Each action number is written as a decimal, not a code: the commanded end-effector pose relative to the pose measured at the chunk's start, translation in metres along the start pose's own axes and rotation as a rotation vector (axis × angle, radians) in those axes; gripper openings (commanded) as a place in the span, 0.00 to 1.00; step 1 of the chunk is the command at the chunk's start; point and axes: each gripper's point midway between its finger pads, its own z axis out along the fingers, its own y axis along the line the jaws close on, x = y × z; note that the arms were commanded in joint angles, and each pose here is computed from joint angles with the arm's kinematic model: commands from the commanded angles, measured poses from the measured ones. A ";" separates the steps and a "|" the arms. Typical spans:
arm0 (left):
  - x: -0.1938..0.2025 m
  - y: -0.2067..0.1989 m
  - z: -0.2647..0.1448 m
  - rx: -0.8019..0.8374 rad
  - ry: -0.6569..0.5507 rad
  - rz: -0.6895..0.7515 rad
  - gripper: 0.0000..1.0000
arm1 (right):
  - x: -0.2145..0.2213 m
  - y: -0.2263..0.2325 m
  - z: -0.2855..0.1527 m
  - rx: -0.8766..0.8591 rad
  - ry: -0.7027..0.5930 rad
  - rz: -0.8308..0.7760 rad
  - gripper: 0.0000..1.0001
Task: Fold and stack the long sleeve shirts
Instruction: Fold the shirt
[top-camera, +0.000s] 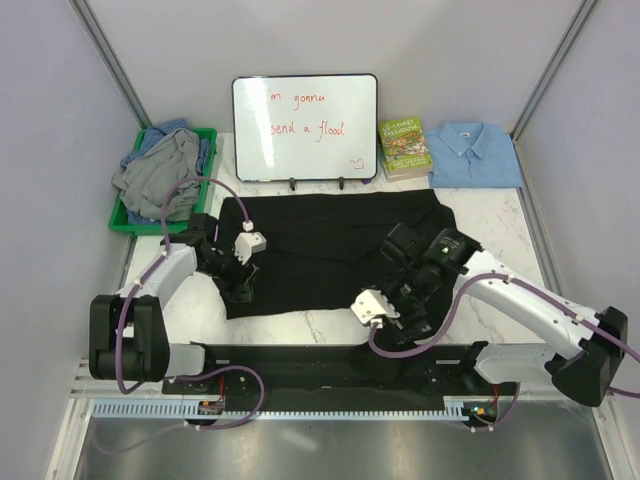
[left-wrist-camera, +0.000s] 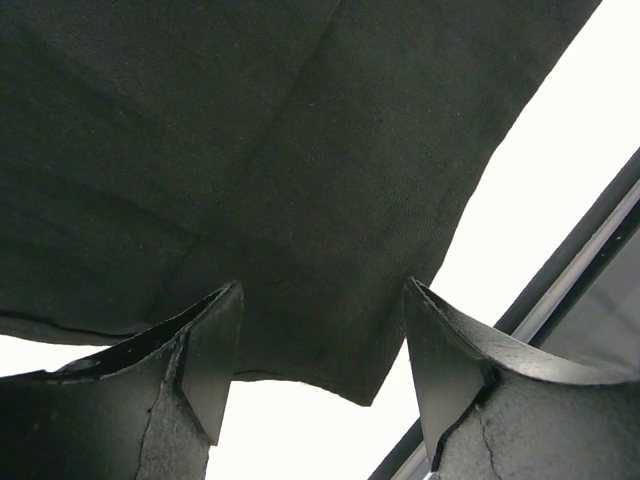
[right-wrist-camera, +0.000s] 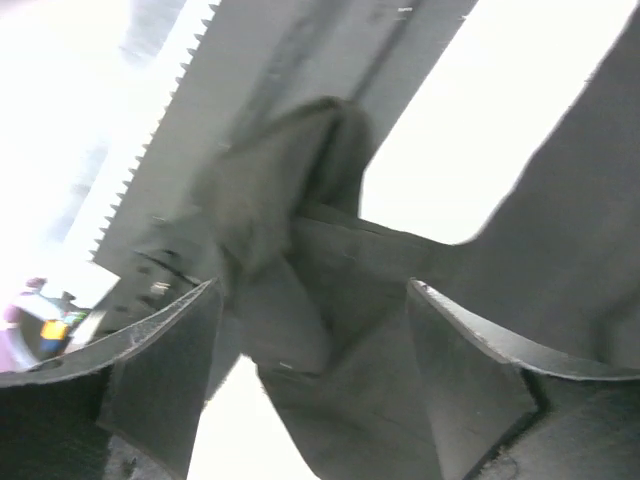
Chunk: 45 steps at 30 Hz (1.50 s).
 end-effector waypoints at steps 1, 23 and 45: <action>-0.010 0.004 -0.006 -0.032 -0.040 0.020 0.71 | -0.010 0.035 0.007 -0.143 -0.003 0.181 0.80; 0.021 -0.025 -0.015 0.008 0.005 0.207 0.46 | 0.017 -0.011 0.021 0.091 0.200 0.355 0.00; 0.044 -0.034 0.000 0.103 0.099 0.513 0.43 | 0.024 -0.058 -0.030 0.319 0.258 0.320 0.00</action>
